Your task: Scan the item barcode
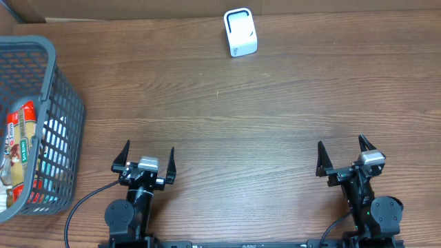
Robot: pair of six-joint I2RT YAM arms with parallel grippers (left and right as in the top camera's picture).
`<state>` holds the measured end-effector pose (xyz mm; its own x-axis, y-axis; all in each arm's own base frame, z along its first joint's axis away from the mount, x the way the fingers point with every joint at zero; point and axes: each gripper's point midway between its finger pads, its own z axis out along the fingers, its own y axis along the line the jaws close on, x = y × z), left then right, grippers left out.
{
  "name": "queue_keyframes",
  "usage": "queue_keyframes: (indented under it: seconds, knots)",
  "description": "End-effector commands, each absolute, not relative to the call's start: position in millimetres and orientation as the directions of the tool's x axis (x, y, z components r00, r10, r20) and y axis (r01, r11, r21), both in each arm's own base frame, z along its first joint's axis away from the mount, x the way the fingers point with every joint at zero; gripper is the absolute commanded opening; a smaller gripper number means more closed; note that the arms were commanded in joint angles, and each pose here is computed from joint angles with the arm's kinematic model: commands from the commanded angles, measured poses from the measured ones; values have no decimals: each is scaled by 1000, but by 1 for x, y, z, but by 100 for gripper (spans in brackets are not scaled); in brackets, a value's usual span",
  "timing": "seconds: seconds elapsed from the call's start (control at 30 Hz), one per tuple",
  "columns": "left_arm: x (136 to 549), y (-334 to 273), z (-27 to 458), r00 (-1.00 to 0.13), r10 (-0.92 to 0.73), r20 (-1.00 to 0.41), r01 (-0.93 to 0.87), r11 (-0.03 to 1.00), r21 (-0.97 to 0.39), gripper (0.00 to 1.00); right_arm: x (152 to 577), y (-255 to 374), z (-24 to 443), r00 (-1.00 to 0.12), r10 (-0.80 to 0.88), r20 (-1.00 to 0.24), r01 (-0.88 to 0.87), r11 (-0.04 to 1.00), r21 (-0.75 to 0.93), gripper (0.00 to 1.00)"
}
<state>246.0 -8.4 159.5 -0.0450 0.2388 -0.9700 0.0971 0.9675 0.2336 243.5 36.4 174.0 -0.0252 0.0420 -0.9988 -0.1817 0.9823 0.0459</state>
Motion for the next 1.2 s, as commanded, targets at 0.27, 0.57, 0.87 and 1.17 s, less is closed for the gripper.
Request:
queue_keyframes:
  seconds: [0.27, 0.57, 0.87, 1.17]
  knots:
    - [246, -9, 159, -45, 221, -974, 98, 971, 216, 99, 244, 36, 172, -20, 38, -999, -179, 983, 41, 100]
    - [243, -22, 173, -34, 51, -998, 160, 986, 45, 100, 244, 36, 172, -20, 38, -999, -179, 983, 41, 100]
    - [242, -22, 230, -60, 23, -998, 162, 987, 13, 100, 244, 36, 172, -20, 38, -999, -179, 983, 41, 100]
    - [280, -32, 318, -212, -37, -977, 222, 971, -85, 100, 244, 36, 172, -20, 38, -999, -179, 983, 41, 100]
